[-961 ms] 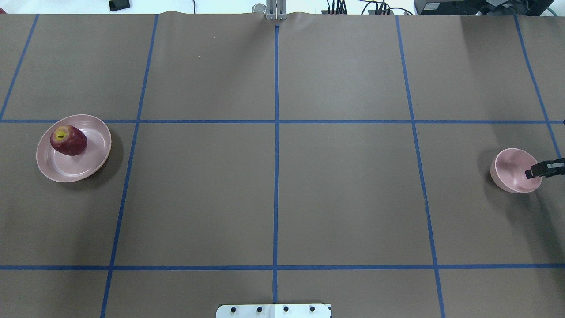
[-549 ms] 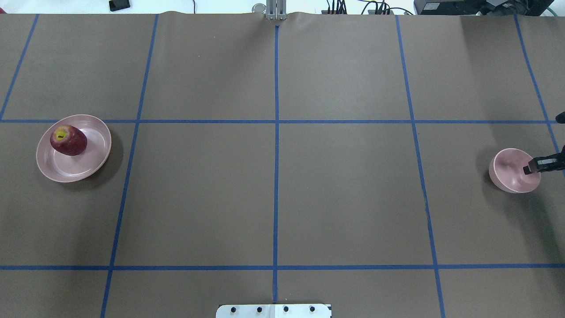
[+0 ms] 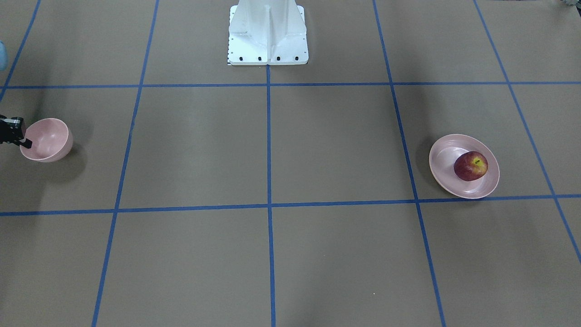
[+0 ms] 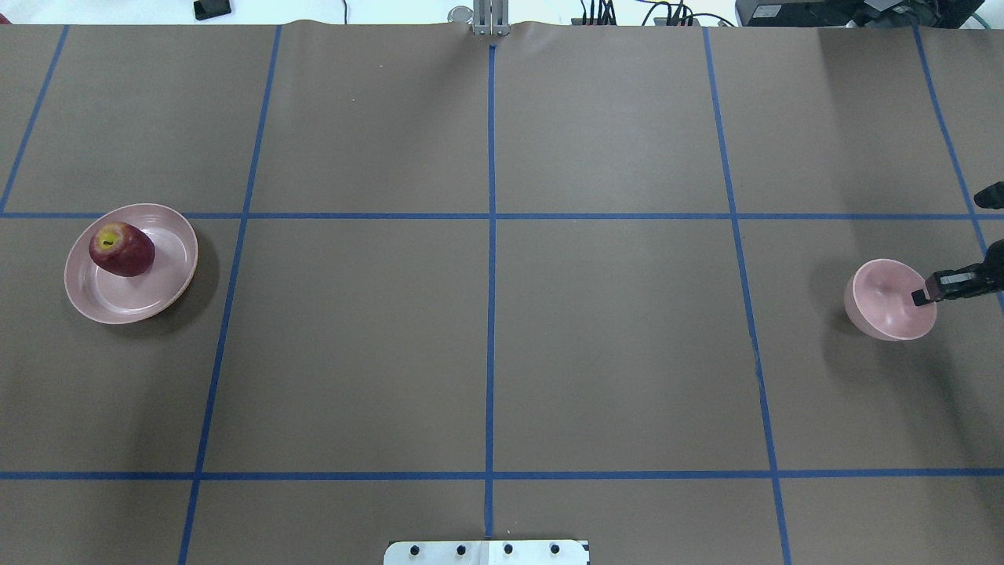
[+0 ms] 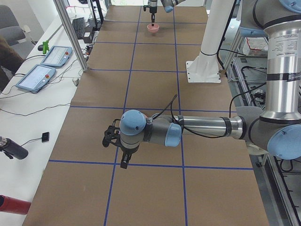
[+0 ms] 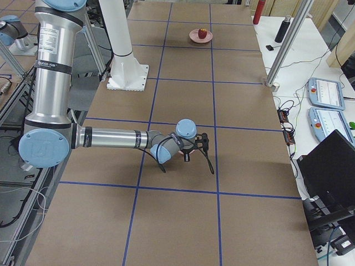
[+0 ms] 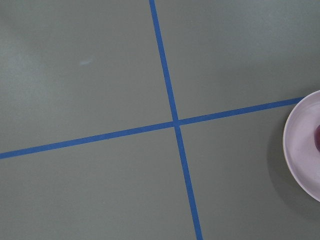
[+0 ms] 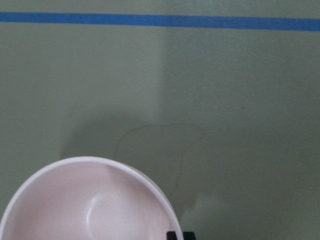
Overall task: Move apple from plate to bowl
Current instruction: 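Lower the right gripper onto the rim of the small pink bowl and grasp it, then slide the pink bowl with the right gripper toward the table center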
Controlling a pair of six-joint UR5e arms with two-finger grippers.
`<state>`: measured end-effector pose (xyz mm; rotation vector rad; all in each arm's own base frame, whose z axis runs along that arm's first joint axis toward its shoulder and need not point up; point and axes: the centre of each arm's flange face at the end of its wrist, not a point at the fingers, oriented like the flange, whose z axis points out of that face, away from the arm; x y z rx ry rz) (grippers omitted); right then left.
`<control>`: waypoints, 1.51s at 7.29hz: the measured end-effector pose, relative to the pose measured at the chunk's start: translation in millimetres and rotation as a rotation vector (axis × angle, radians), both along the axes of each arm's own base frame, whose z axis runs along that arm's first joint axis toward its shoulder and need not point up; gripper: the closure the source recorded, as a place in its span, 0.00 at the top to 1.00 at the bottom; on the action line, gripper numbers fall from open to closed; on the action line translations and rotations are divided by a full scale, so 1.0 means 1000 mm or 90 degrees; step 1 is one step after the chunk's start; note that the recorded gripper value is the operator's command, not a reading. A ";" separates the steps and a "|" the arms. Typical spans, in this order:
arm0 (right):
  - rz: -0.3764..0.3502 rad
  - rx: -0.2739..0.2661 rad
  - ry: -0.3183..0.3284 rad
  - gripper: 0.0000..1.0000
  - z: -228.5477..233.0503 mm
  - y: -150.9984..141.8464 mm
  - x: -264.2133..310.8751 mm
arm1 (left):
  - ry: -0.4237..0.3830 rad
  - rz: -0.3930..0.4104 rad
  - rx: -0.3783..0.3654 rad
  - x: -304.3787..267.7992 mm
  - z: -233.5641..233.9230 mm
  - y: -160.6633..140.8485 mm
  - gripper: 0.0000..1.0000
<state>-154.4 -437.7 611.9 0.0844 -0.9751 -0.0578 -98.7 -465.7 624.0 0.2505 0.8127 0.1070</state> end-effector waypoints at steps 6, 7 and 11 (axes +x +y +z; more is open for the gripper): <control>0.079 -0.077 -0.021 0.00 -0.250 -0.055 -0.242 | 0.000 -0.001 -0.002 0.001 0.000 0.000 1.00; 0.089 -0.085 -0.006 0.00 -0.293 -0.045 -0.275 | 0.001 -0.001 -0.003 0.001 0.000 0.000 1.00; 0.119 -0.072 0.027 0.00 -0.375 0.006 -0.368 | 0.001 -0.002 -0.004 0.001 0.001 -0.001 1.00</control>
